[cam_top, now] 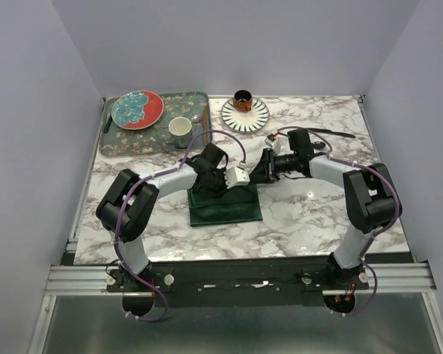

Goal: Fold the napkin into a case and place the utensils inside
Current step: Smooth out the 2/3-rectangle-folded napkin at the center of the board.

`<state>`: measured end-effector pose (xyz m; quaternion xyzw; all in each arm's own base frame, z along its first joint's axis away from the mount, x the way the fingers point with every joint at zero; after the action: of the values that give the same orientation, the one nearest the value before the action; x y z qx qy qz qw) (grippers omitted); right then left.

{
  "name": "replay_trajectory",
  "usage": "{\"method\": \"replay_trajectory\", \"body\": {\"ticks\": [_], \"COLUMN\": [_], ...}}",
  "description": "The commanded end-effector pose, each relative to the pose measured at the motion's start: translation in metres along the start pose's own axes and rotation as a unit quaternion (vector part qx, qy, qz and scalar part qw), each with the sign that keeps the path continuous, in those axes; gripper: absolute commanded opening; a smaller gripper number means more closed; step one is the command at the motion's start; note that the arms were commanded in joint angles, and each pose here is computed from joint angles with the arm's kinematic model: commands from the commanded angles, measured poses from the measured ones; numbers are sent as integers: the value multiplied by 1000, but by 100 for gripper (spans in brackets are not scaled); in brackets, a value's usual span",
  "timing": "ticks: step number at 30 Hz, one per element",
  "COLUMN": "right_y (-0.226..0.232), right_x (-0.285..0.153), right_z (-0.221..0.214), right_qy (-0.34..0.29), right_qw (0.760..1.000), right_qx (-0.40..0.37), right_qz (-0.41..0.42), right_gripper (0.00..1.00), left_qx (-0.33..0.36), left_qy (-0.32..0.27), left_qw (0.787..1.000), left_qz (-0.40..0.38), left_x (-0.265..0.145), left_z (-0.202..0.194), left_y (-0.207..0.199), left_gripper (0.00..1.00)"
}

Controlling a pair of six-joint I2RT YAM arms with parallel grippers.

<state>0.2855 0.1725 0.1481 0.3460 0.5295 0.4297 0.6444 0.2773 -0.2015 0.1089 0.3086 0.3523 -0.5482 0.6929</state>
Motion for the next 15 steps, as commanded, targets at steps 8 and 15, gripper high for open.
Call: {"method": "replay_trajectory", "body": {"ticks": [8, 15], "right_y": [-53, -80], "right_x": [21, 23], "right_z": [11, -4], "right_qy": [20, 47], "right_qw": [995, 986], "right_qx": [43, 57], "right_qz": [-91, -151], "right_gripper": [34, 31], "left_qx": [27, 53], "left_qy": [17, -15], "left_qw": [999, 998], "left_qz": [-28, 5], "left_x": [2, -14], "left_z": [-11, -4], "left_y": [-5, -2], "left_gripper": [26, 38]}}
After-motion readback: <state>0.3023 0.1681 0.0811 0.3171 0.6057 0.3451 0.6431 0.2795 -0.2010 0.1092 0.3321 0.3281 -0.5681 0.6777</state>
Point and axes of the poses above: each gripper's point midway between its finger pads, its own x axis out along the fingers, its own y axis along the line the jaws close on, z = x × y, the point moved 10 cm from there along -x, back along the fingers, and after that the axes turned 1 degree about -x, right-handed, at the moved point
